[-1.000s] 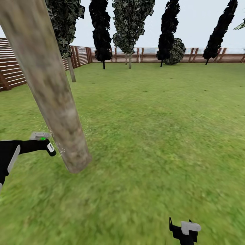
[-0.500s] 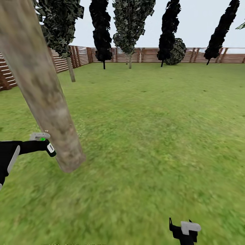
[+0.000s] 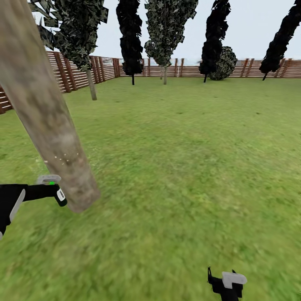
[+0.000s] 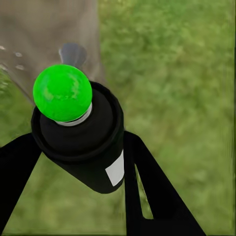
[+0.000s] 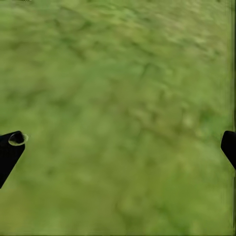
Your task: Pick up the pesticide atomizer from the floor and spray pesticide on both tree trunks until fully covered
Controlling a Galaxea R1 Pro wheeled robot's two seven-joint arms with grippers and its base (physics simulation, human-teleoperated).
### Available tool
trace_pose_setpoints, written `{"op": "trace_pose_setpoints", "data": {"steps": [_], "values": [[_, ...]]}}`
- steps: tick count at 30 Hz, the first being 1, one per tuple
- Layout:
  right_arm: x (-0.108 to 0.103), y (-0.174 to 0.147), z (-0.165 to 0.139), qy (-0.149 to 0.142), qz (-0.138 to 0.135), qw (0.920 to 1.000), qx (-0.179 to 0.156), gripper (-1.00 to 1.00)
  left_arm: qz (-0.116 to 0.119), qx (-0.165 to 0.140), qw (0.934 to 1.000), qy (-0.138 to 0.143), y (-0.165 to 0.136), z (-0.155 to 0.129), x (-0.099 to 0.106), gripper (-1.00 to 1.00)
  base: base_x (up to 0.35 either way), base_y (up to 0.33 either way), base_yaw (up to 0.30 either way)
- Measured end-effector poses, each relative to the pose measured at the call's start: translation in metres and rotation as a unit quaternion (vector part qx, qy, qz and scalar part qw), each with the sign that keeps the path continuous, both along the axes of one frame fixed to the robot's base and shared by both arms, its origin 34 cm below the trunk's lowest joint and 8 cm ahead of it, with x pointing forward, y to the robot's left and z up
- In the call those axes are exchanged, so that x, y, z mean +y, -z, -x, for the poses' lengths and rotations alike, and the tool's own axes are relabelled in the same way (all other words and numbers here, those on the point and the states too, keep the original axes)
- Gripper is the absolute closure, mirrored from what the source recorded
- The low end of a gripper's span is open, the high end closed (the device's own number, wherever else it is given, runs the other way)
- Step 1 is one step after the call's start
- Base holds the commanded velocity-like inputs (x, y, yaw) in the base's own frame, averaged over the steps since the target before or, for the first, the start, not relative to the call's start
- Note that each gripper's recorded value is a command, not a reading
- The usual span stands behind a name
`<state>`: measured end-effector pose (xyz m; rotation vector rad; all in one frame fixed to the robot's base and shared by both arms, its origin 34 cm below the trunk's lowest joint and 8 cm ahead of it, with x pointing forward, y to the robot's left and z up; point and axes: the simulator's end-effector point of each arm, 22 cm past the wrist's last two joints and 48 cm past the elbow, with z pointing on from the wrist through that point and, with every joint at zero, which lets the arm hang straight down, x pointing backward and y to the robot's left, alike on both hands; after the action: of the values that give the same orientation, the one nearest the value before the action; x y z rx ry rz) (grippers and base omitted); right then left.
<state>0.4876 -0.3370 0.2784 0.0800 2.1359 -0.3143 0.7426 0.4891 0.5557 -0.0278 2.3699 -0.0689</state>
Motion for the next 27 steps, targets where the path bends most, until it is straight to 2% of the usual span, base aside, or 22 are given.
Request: {"op": "trace_pose_setpoints", "data": {"steps": [3,6,7,9,10,12,17,18,20,22,24,27], "values": [[0.000,0.000,0.000,0.000,0.000,1.0000,0.000,-1.00,-0.003,0.010,0.9999,-0.006,0.010,0.007,0.004,1.00,0.011,-0.228,0.000],[0.000,0.000,0.000,0.000,0.000,1.0000,0.000,-1.00,-0.007,0.018,0.9996,-0.023,0.024,0.016,0.020,1.00,0.001,-0.034,0.000],[0.000,0.000,0.000,0.000,0.000,1.0000,0.000,-1.00,-0.012,0.017,0.9994,-0.027,0.023,0.017,0.029,1.00,0.000,-0.003,0.000],[0.000,0.000,0.000,0.000,0.000,1.0000,0.000,-1.00,-0.012,-0.005,0.9975,-0.069,0.002,0.025,0.073,1.00,0.000,-0.001,0.000],[0.000,0.000,0.000,0.000,0.000,1.0000,0.000,-1.00,-0.004,-0.011,0.9966,-0.081,-0.002,0.026,0.081,1.00,0.000,0.000,0.000],[0.000,0.000,0.000,0.000,0.000,1.0000,0.000,-1.00,-0.020,-0.004,0.9958,-0.089,0.000,0.033,0.092,1.00,0.000,0.000,0.000],[0.000,0.000,0.000,0.000,0.000,1.0000,0.000,-1.00,-0.006,-0.018,0.9961,-0.086,-0.014,0.017,0.077,1.00,0.000,0.000,0.000],[0.000,0.000,0.000,0.000,0.000,1.0000,0.000,-1.00,-0.003,-0.027,0.9956,-0.090,-0.030,0.007,0.078,1.00,0.000,0.000,0.000],[0.000,0.000,0.000,0.000,0.000,1.0000,0.000,-1.00,-0.008,-0.028,0.9950,-0.095,-0.039,0.006,0.085,1.00,0.000,0.000,0.000],[0.000,0.000,0.000,0.000,0.000,1.0000,0.000,-1.00,-0.016,-0.024,0.9947,-0.099,-0.038,0.011,0.095,1.00,0.000,0.000,0.000],[0.000,0.000,0.000,0.000,0.000,1.0000,0.000,-1.00,-0.035,-0.002,0.9949,-0.094,-0.021,0.023,0.099,1.00,0.000,0.000,0.000],[0.000,0.000,0.000,0.000,0.000,1.0000,0.000,-1.00,-0.033,0.020,0.9948,-0.095,0.000,0.033,0.097,1.00,0.000,0.000,0.000]]}}
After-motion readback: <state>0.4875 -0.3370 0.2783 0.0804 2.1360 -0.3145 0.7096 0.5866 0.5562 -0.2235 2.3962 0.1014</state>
